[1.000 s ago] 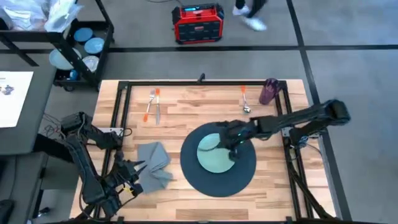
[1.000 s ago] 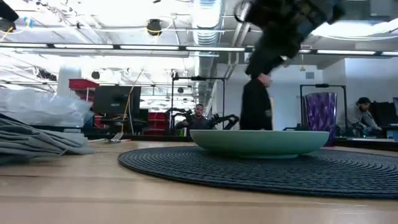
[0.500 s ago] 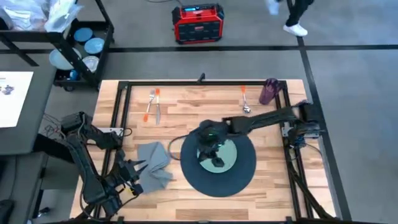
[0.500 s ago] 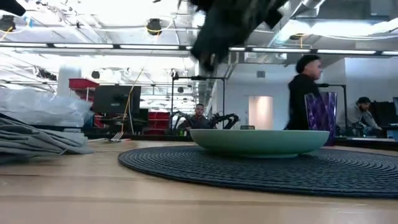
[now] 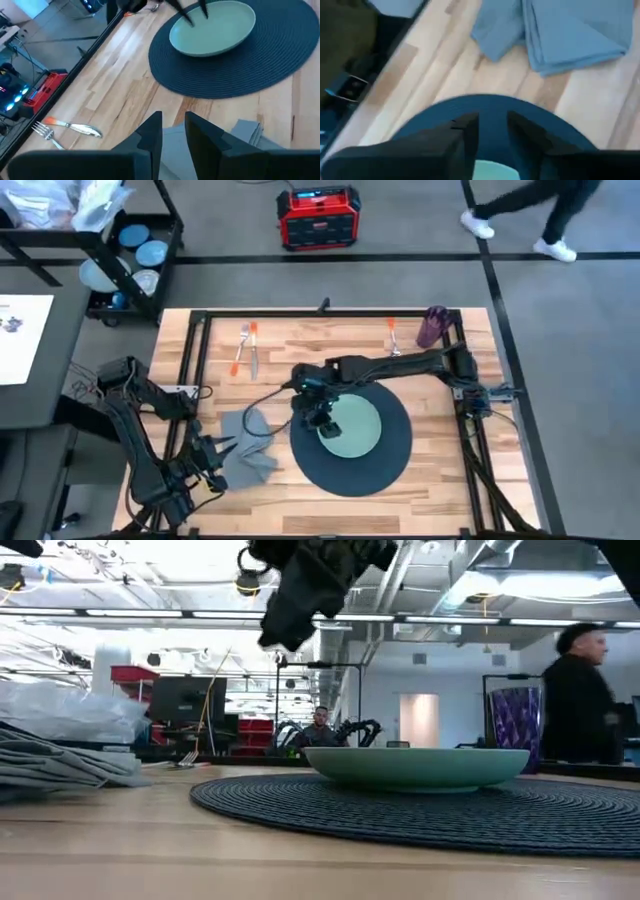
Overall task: Set table place
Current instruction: Fold the grey napkin
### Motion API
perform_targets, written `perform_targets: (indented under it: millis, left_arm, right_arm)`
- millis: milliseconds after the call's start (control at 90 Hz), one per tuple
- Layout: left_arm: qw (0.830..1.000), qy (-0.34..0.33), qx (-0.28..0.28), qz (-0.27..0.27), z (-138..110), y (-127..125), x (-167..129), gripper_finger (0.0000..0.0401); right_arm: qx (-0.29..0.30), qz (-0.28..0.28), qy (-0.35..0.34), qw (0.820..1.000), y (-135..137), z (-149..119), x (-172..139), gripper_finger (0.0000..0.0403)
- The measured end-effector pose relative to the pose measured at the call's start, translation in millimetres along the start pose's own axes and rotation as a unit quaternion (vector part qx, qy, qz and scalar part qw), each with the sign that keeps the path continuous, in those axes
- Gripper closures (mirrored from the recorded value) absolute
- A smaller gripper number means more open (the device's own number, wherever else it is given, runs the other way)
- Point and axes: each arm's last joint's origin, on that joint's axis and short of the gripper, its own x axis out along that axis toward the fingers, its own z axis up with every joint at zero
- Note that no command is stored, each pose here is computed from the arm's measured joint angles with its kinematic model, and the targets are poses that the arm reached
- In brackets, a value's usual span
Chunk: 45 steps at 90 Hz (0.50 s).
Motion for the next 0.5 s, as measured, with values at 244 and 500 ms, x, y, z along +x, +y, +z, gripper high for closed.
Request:
perform_targets:
  millis: [244, 500]
  left_arm:
    - [1.0, -0.009, 0.002, -0.001, 0.4, -0.1, 0.1, 0.0334]
    - [1.0, -0.009, 0.002, 0.0, 0.5, -0.2, 0.4, 0.0334]
  right_arm:
    - [0.01, 0.01, -0.002, 1.0, -16.8, -5.0, 43.7, 0.0267]
    - [-0.03, 0.008, -0.052, 0.998, -19.8, 29.3, 48.1, 0.0269]
